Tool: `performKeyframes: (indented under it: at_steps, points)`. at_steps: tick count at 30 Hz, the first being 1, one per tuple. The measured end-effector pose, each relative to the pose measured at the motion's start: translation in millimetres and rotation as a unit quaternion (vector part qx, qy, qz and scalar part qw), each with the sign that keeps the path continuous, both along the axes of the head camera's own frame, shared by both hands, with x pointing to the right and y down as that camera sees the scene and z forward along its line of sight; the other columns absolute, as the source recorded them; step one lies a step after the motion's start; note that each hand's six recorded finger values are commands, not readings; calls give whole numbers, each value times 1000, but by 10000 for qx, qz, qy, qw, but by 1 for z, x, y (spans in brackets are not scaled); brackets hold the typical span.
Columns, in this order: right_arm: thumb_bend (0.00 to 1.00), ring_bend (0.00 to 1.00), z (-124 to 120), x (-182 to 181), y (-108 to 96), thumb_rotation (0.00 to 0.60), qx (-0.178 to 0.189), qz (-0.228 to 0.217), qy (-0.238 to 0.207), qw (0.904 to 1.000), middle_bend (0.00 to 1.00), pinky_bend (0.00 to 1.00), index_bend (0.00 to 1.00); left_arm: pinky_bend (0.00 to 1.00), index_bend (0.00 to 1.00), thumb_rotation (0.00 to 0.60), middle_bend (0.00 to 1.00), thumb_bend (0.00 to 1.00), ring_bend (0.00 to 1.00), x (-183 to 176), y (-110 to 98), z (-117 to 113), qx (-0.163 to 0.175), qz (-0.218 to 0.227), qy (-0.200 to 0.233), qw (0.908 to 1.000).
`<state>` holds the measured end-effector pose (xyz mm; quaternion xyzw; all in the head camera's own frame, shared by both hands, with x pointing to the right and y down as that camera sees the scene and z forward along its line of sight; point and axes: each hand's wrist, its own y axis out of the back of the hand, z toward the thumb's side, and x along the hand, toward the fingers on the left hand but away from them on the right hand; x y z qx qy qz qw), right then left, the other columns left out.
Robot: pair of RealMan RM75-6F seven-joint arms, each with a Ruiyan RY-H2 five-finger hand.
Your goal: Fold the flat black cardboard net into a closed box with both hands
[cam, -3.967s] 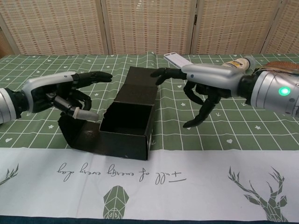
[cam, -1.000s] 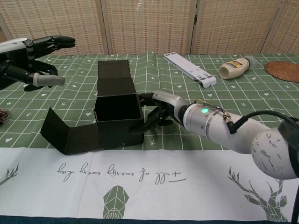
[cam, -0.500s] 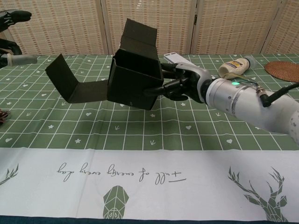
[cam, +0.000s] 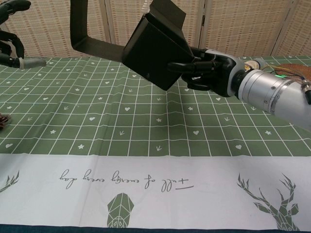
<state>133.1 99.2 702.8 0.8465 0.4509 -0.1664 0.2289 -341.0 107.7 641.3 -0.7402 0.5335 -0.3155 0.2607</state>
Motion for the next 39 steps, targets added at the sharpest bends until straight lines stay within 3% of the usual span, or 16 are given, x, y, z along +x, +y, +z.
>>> performKeyframes:
  at_steps: [7, 15, 27, 36, 39]
  points:
    - [73, 783, 4, -1, 5, 600, -47, 29, -98, 9999, 458, 1000, 366, 849, 0, 600, 0, 119, 595, 42, -6, 4, 502, 670, -334, 9959]
    - [73, 783, 10, -8, 9, 600, -78, -60, -73, 9999, 459, 1000, 366, 849, 0, 600, 0, 120, 595, 83, -10, 3, 819, 1027, -131, 9912]
    - [75, 783, 16, -17, 20, 600, -44, -357, 111, 9993, 459, 1000, 366, 849, 0, 600, 0, 119, 595, 101, -8, -5, 908, 1307, 11, 9873]
    - [75, 783, 18, -25, 23, 600, 162, -632, 355, 9972, 458, 1000, 366, 849, 2, 600, 0, 120, 596, 112, -8, -6, 963, 1675, -213, 9809]
    - [75, 783, 19, -27, 23, 600, 209, -673, 439, 9965, 459, 1000, 366, 849, 51, 600, 0, 120, 597, 115, -8, -5, 1037, 1829, -378, 9769]
